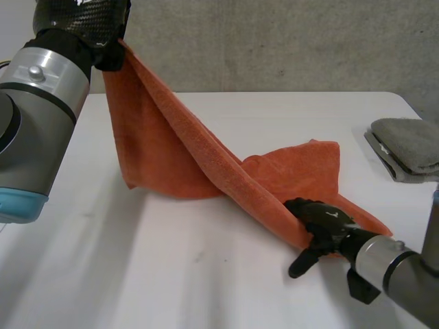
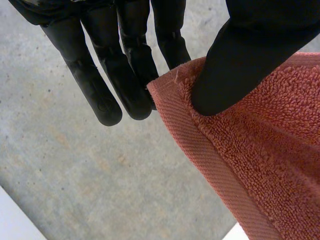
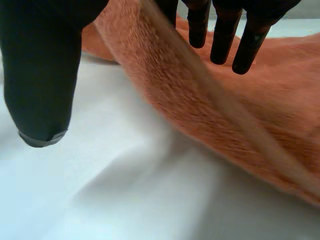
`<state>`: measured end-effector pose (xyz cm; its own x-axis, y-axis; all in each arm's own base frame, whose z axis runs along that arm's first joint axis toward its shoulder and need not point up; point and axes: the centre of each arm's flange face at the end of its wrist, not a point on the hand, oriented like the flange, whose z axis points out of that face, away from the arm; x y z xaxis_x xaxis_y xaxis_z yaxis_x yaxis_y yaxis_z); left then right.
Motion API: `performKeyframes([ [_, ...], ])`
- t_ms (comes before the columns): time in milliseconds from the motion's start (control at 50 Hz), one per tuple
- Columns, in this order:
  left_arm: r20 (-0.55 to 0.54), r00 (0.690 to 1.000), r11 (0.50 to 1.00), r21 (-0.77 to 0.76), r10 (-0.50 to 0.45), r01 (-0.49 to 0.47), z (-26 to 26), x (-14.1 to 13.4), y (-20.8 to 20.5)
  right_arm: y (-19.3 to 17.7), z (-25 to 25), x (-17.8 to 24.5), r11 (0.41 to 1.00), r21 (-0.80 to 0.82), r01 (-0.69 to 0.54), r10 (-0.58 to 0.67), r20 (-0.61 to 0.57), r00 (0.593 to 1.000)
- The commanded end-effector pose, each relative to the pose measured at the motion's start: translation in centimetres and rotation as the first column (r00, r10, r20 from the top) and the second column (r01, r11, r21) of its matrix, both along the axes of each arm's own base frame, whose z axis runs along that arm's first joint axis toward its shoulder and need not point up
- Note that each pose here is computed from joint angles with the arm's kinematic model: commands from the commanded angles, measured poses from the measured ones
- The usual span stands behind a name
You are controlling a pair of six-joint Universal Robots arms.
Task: Fold the laundry.
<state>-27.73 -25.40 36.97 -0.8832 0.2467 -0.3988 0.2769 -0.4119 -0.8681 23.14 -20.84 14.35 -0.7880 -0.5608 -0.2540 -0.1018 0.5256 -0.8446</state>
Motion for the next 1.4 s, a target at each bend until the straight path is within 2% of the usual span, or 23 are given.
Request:
performKeyframes([
  [20, -0.017, 0.999, 0.999, -0.020, -0.040, 0.040, 0.8, -0.9, 1.4, -0.8, -0.4, 2.3, 0.992, -0.121, 0.034, -0.028, 0.052, 0.998],
  [120, -0.043, 0.999, 1.000, -0.017, -0.016, 0.016, 1.1, -0.5, 1.2, -3.2, -1.6, 1.6, 0.971, -0.196, 0.136, -0.147, -0.040, 0.988],
  [180, -0.055, 0.998, 1.000, -0.023, 0.002, -0.003, 1.4, -0.1, 1.1, -3.5, -1.6, 1.1, 0.964, -0.224, 0.143, -0.165, -0.083, 0.983],
  [360, -0.066, 0.995, 0.997, -0.041, 0.069, -0.072, 2.3, 2.0, -0.1, -8.1, -1.9, -6.4, 0.925, -0.312, 0.217, -0.303, -0.259, 0.917],
  [480, -0.066, 0.992, 0.994, -0.035, 0.104, -0.106, 2.1, 2.9, -0.9, -9.4, -1.1, -8.0, 0.913, -0.354, 0.201, -0.306, -0.272, 0.912],
  [660, -0.050, 0.993, 0.994, -0.007, 0.107, -0.107, 1.2, 3.0, -0.8, -9.0, -0.5, -7.5, 0.946, -0.299, 0.125, -0.209, -0.267, 0.941],
  [720, -0.038, 0.994, 0.994, 0.008, 0.105, -0.105, 0.7, 3.0, -0.8, -9.3, 1.4, -7.6, 0.939, -0.329, 0.096, -0.190, -0.267, 0.945],
  [800, -0.015, 0.994, 0.994, 0.039, 0.104, -0.103, -0.1, 3.2, -0.5, -8.8, 8.3, -7.5, 0.895, -0.444, 0.037, -0.171, -0.265, 0.949],
  [920, 0.017, 0.993, 0.989, 0.088, 0.117, -0.118, -1.1, 3.7, -0.3, -7.3, 14.2, -7.5, 0.875, -0.483, -0.028, -0.137, -0.303, 0.943],
  [1000, 0.035, 0.990, 0.983, 0.116, 0.139, -0.142, -1.3, 4.6, -0.2, -5.6, 18.0, -7.2, 0.853, -0.507, -0.127, -0.094, -0.388, 0.917],
  [1100, 0.067, 0.985, 0.972, 0.165, 0.160, -0.169, -2.2, 5.5, -0.1, -3.1, 21.3, -7.2, 0.806, -0.528, -0.268, -0.081, -0.546, 0.834],
  [1160, 0.093, 0.980, 0.959, 0.209, 0.175, -0.192, -3.3, 6.3, -0.5, -2.7, 21.4, -7.1, 0.807, -0.498, -0.318, -0.053, -0.597, 0.800],
  [1220, 0.122, 0.977, 0.945, 0.256, 0.176, -0.202, -4.9, 6.8, -1.0, -3.0, 20.3, -7.3, 0.827, -0.437, -0.354, -0.009, -0.639, 0.769],
  [1320, 0.217, 0.968, 0.902, 0.381, 0.124, -0.201, -10.2, 6.3, -2.6, -6.1, 15.3, -7.7, 0.913, -0.247, -0.324, 0.069, -0.689, 0.721],
  [1400, 0.331, 0.941, 0.852, 0.470, 0.075, -0.233, -15.4, 5.8, -4.3, -8.1, 12.2, -6.9, 0.929, -0.188, -0.318, 0.089, -0.723, 0.686],
])
